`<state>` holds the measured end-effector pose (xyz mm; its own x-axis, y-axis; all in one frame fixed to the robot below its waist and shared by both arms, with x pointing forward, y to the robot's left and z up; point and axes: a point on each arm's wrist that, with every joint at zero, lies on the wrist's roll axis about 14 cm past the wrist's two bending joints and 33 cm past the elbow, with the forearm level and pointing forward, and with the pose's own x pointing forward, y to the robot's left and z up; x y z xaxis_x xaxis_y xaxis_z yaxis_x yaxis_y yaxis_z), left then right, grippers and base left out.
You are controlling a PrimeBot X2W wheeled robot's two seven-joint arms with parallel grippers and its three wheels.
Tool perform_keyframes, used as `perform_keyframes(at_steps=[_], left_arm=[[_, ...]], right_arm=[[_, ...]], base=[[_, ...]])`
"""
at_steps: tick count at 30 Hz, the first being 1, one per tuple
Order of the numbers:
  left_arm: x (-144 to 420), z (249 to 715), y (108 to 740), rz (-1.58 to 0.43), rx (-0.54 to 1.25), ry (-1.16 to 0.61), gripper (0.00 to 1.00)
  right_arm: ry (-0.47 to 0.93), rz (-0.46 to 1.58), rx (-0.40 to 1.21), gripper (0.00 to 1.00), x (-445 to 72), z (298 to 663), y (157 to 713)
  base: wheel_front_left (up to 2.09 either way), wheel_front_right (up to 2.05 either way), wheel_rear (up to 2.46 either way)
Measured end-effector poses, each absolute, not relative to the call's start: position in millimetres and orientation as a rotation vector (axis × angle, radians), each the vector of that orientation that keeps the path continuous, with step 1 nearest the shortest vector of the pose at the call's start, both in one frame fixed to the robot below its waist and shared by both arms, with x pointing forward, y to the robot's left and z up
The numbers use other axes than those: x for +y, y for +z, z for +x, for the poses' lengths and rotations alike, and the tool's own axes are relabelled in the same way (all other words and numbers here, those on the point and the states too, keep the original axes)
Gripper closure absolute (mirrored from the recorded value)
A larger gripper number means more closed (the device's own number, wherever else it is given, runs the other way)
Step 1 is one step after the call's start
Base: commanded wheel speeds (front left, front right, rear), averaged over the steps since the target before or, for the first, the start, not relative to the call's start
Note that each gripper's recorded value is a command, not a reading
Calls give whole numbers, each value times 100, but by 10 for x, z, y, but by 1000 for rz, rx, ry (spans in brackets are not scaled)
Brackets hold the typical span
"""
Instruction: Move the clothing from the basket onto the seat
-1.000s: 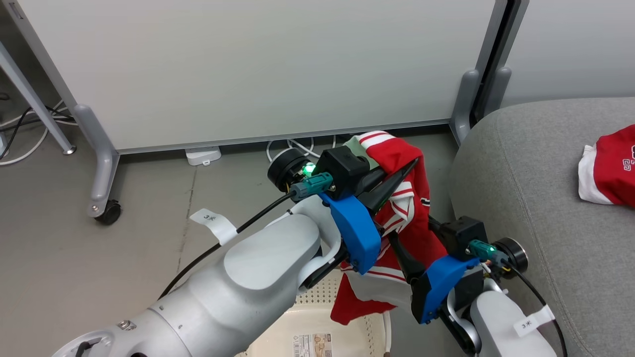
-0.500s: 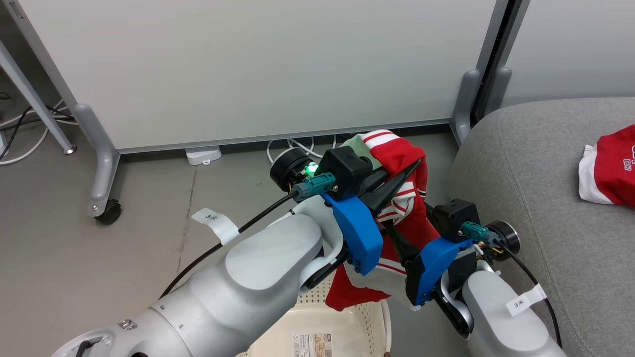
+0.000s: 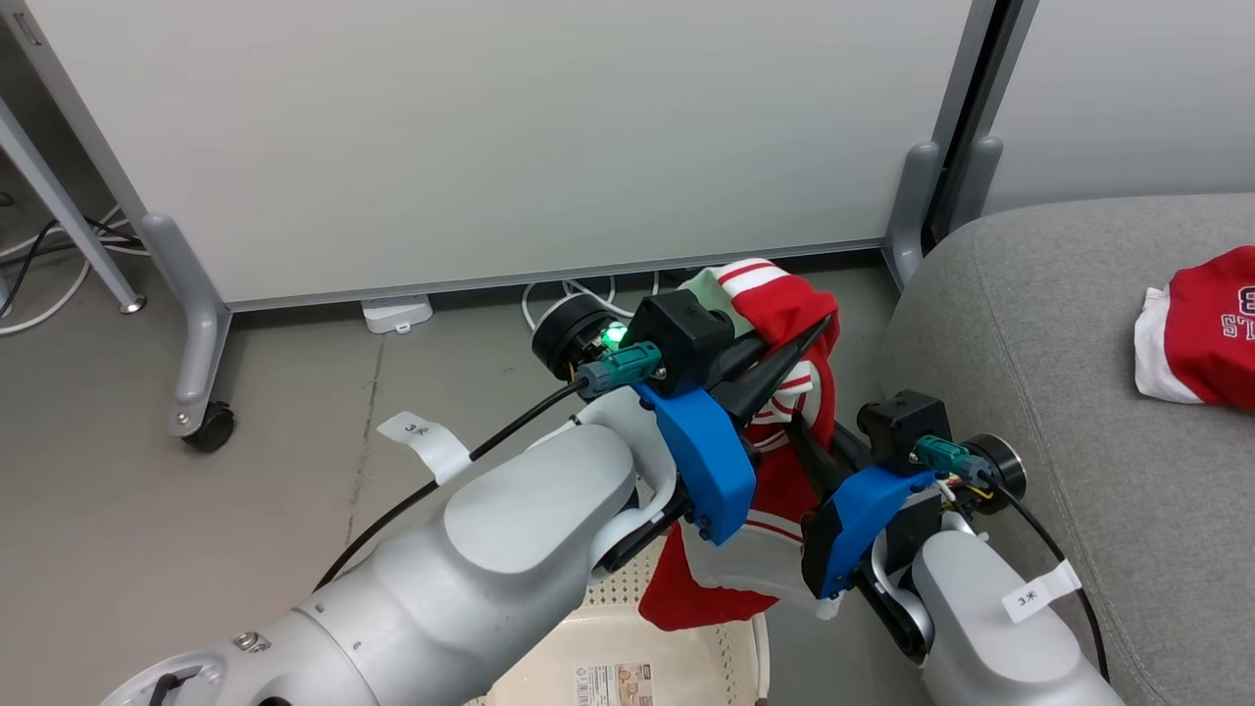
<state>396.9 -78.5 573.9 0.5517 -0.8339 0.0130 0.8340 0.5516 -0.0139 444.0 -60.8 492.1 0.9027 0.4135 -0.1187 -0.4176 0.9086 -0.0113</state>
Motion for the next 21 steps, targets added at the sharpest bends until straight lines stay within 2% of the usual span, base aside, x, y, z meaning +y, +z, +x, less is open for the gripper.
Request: perform_keyframes(at_steps=[8,10,11,12,21], left_arm=[[-781,3975,5731,-17,-3,-985,100],[-773,3981,5730,-21,-1,-981,57],[-770,3985,5732,-23,-1,-978,24],[-769,3987,5733,-25,-1,-977,0],[-770,3977,5728,-31,5,-974,0]], right_arm=[[425,-30,112,100,-623,4447,4919],[424,-29,112,100,-626,4444,4916],[424,-29,111,100,-627,4443,4915],[424,-29,112,100,-627,4442,4914],[419,-27,111,100,-646,4426,4911]], base=[[0,0,0],[0,0,0],[0,0,0],[0,0,0],[0,0,0]])
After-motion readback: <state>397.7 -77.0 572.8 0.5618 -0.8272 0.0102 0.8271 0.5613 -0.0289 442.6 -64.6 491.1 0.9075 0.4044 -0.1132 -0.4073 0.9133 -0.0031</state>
